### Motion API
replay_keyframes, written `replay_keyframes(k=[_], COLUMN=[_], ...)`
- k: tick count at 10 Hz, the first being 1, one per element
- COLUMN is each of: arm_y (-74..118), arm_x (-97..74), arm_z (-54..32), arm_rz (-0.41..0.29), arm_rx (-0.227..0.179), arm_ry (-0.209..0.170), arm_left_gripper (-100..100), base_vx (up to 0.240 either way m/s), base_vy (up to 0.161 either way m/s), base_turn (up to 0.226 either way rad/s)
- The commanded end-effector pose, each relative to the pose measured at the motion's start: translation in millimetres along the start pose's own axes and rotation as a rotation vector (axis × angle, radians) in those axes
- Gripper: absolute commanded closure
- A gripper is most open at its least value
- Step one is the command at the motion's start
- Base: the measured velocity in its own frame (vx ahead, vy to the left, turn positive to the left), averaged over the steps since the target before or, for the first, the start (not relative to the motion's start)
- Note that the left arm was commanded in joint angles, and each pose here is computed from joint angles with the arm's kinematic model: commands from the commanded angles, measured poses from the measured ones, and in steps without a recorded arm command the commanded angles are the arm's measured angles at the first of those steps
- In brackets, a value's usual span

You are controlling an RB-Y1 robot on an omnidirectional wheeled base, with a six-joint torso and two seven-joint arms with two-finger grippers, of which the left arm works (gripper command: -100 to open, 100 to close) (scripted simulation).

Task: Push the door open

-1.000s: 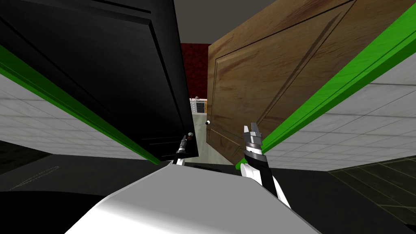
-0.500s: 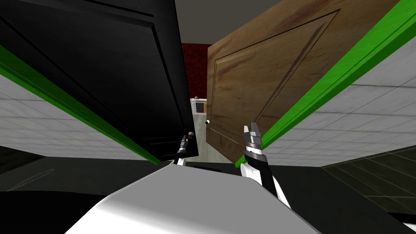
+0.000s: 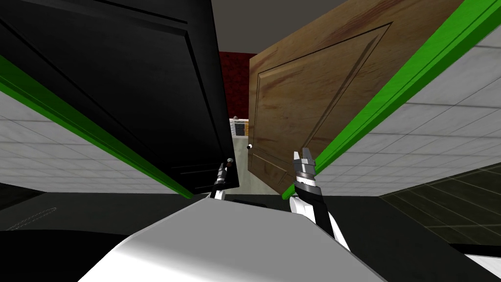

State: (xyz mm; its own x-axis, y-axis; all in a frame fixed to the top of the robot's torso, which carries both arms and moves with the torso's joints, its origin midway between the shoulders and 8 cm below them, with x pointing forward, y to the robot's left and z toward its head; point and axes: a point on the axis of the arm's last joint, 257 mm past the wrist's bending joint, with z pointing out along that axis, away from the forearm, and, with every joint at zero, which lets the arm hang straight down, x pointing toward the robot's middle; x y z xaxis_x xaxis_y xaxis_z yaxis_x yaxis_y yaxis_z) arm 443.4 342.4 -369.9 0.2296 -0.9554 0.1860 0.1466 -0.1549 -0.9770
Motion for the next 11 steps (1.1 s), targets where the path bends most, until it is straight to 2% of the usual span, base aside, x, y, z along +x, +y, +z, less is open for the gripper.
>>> replay_keyframes(k=[1, 2, 3, 4, 6, 7, 8, 9, 11], arm_y=[1.5, 1.5, 2.5, 2.5, 4.7, 4.7, 5.8, 5.8, 8.3], arm_x=[2.9, 2.9, 4.7, 4.7, 8.6, 8.6, 10.6, 10.6, 14.9], arm_z=[-0.1, -0.1, -0.1, -0.1, -0.2, -0.2, -0.4, -0.4, -0.8], arm_rz=[-0.074, -0.091, -0.141, -0.148, -0.245, -0.263, -0.313, -0.320, -0.417], arm_rx=[-0.001, 0.000, 0.000, 0.000, 0.000, 0.000, 0.001, 0.001, 0.002], arm_ry=[-0.011, -0.011, -0.019, -0.019, -0.034, -0.034, -0.042, -0.042, -0.057], arm_left_gripper=[-100, -100, -100, -100, -100, -100, -100, -100, -100], base_vx=[-0.053, -0.047, -0.042, -0.031, -0.043, -0.041, -0.042, -0.032, -0.049], base_vy=[0.021, 0.018, 0.009, 0.010, 0.016, 0.016, 0.019, 0.013, 0.014], base_turn=[-0.067, -0.025, -0.044, -0.019, -0.049, -0.030, -0.033, -0.022, -0.052])
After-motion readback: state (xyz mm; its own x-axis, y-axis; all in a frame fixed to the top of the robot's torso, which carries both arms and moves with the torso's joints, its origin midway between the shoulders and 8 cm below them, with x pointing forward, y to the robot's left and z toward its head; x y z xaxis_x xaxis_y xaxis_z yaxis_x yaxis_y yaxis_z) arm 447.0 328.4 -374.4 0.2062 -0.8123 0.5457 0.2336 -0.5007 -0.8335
